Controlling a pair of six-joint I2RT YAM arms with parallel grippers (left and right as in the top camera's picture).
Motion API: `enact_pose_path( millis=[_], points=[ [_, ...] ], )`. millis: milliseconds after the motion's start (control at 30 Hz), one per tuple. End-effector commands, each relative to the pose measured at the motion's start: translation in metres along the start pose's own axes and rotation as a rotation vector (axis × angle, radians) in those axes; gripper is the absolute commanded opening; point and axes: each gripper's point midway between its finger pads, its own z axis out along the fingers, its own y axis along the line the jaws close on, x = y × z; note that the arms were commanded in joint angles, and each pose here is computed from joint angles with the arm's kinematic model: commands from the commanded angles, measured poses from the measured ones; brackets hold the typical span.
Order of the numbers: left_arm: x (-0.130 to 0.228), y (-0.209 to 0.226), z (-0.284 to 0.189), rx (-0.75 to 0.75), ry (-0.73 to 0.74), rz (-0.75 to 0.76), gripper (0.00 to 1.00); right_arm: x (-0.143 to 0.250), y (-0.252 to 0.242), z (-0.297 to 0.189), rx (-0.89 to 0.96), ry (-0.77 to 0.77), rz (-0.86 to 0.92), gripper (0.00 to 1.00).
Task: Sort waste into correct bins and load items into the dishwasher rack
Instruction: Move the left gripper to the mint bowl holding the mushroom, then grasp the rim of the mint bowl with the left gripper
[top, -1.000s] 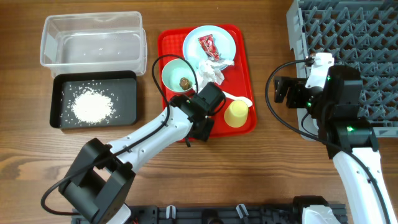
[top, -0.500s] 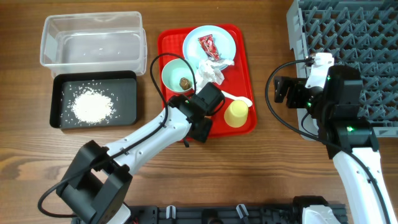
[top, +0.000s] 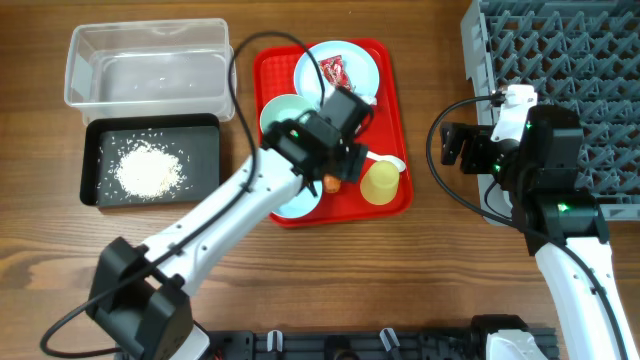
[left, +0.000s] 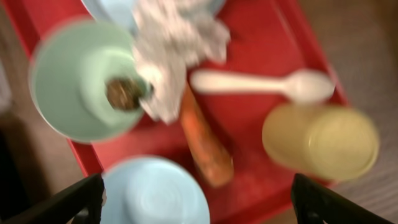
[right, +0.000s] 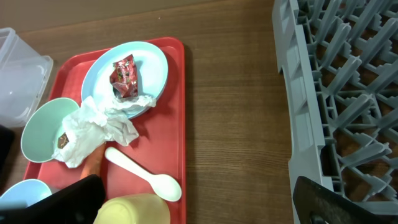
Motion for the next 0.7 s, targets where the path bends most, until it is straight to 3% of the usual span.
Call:
enact_pose_path(
  millis=[0,300,500,567,667],
  points=[
    [-0.023,0.038,-0.003,-0.059,-0.055,-0.002,0.95,-0.011,0.001,-0.002,0.010,-0.023,-0.017,1.00],
    [0.002,0.091,0.040,-0.019,0.113,0.078,0.78,-0.011,0.001,-0.002,0.010,-0.023,-0.018,1.00],
    [0.021,0.081,0.070,0.045,0.200,0.193,0.66,-0.010,0.001,-0.002,0.010,-0.021,-0.018,1.00],
    [0.024,0.080,0.076,0.050,0.216,0.220,0.57,-0.010,0.001,-0.002,0.010,-0.021,-0.018,1.00],
    [0.025,0.080,0.079,0.051,0.217,0.225,0.57,-0.010,0.001,-0.002,0.010,-0.021,-0.018,1.00]
  ],
)
